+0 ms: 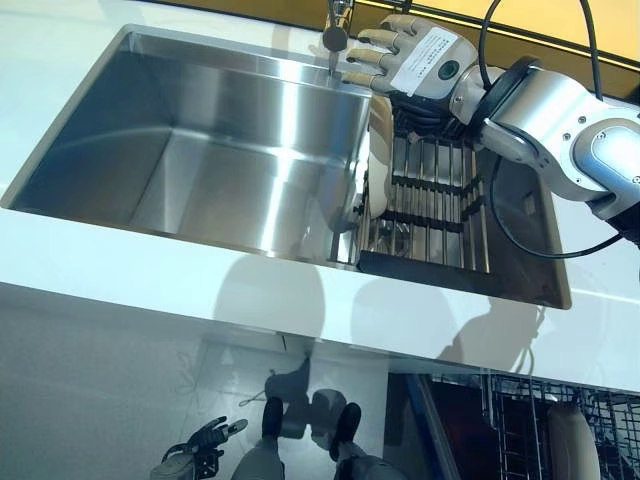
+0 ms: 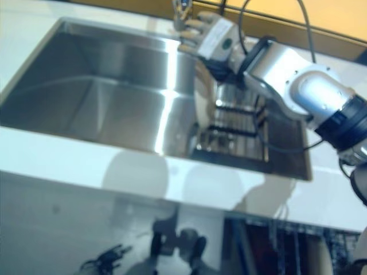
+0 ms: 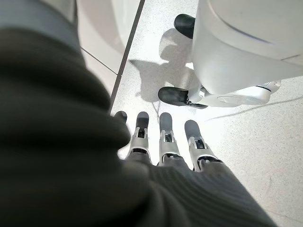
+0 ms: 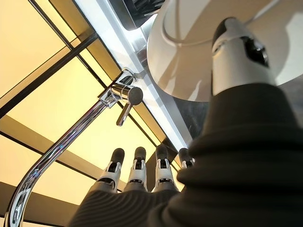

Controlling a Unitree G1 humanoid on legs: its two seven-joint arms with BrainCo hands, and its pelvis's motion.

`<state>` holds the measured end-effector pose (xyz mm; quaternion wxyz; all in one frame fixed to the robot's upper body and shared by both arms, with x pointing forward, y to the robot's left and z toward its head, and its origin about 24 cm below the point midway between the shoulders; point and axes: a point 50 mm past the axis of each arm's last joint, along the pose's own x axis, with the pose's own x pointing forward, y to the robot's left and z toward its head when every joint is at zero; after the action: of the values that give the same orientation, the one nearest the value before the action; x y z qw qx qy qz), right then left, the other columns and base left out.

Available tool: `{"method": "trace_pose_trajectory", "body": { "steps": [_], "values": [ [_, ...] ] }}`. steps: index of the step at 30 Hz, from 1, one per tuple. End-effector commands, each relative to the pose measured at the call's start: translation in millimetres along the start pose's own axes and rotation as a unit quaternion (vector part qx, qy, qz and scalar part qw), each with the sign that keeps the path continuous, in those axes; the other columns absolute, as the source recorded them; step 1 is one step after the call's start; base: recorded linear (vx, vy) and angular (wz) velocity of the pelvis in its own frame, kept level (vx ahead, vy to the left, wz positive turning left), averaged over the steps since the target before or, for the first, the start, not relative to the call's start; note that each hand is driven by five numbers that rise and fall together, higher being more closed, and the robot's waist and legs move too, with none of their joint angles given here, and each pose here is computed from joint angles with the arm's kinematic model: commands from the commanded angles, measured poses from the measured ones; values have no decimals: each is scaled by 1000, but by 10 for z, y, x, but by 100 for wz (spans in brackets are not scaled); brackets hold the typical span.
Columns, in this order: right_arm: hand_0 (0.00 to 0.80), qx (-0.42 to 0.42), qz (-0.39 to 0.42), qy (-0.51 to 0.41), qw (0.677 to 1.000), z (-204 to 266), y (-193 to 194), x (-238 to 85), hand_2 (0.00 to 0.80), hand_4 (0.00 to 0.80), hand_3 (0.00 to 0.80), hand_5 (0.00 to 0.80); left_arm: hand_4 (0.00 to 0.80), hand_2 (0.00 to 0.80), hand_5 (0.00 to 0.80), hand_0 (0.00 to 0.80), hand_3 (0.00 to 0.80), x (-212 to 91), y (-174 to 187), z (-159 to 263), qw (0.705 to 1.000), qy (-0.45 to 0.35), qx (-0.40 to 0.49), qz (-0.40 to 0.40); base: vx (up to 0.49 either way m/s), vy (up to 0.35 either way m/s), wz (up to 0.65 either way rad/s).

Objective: Take plates into dishwasher

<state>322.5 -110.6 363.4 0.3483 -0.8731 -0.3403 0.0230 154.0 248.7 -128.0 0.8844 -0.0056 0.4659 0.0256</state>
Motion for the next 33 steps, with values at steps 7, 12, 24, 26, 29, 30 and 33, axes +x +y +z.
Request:
{"method": "trace_pose_trajectory", "body": {
  "steps": [7,12,24,26,29,30,33],
  "values": [
    [0,-27,10,8,1000,-96,-147,0,0,0,0,0,0,0,0,0,0,-16,43,70,1000,-30,-7,8,0,0,0],
    [0,-33,34,7,999,-90,-89,-7,0,0,0,0,0,0,0,0,0,-20,46,67,999,-32,-11,9,0,0,0],
    [0,-41,54,-8,998,-37,-1,-5,0,0,0,0,0,0,0,0,0,-24,52,110,999,-49,-20,7,0,0,0],
    [0,-46,54,-16,997,-9,-7,-3,0,0,0,0,0,0,0,0,0,-21,41,126,998,-52,-22,5,0,0,0],
    [0,-53,57,-25,997,33,-10,11,0,0,0,0,0,0,0,0,0,-14,25,147,998,-56,-25,3,0,0,0],
    [0,-56,61,-29,996,49,3,10,0,0,0,0,0,0,0,0,0,-15,23,149,998,-58,-28,2,0,0,0],
    [0,-70,68,-39,994,85,12,11,0,0,0,0,0,0,0,0,0,-16,20,165,997,-64,-30,0,0,0,0]
  ]
}}
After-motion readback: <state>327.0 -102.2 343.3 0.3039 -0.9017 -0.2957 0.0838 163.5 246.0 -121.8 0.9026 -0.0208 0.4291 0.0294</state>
